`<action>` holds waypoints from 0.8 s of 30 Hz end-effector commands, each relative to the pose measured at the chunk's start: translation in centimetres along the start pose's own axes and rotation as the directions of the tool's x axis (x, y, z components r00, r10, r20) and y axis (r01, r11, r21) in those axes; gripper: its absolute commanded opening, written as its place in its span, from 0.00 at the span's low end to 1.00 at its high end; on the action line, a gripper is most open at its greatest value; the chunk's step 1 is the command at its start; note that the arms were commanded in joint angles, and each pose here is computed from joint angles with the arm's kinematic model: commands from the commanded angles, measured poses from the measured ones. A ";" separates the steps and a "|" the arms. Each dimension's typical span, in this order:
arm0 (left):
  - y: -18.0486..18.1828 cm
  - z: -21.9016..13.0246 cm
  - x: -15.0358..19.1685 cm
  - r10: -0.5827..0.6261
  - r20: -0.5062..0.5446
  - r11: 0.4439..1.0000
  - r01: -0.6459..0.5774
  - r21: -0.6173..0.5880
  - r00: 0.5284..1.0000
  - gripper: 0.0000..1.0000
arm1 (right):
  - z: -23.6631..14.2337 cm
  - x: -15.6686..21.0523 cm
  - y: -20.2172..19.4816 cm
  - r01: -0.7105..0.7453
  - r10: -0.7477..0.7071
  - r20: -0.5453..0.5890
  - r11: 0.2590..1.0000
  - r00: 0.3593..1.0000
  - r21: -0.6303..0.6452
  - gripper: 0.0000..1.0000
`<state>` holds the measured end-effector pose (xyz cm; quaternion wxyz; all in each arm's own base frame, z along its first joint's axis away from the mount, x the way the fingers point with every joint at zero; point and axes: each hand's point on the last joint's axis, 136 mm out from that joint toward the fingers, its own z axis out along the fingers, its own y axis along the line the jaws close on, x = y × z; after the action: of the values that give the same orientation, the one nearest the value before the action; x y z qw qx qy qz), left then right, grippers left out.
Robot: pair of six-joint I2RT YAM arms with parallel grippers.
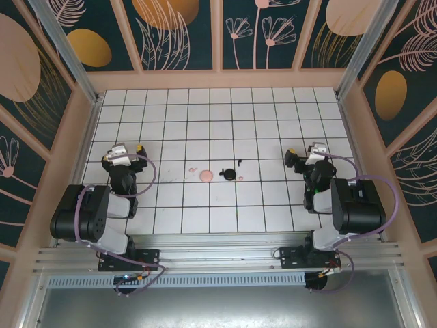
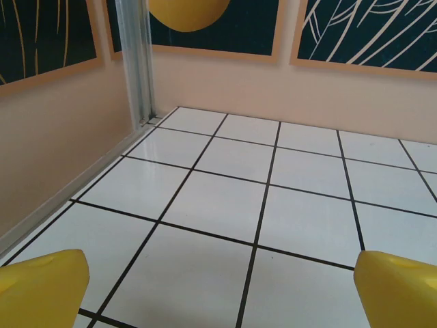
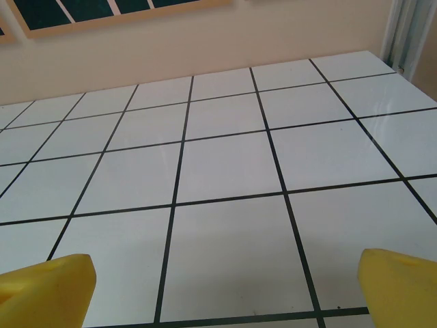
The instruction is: Insert wireless bluetooth earbuds into charging case
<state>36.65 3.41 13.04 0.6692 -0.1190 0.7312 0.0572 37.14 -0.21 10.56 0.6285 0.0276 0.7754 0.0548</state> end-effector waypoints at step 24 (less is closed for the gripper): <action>-0.1 0.1 -1.0 0.001 0.027 1.000 -0.001 0.006 1.000 0.99 | 0.5 -1.8 -0.2 -0.005 0.004 0.054 1.000 0.999 0.017 0.99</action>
<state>36.65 3.41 13.03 0.6691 -0.1192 0.7313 0.0574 37.16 -0.21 10.55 0.6282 0.0278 0.7756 0.0550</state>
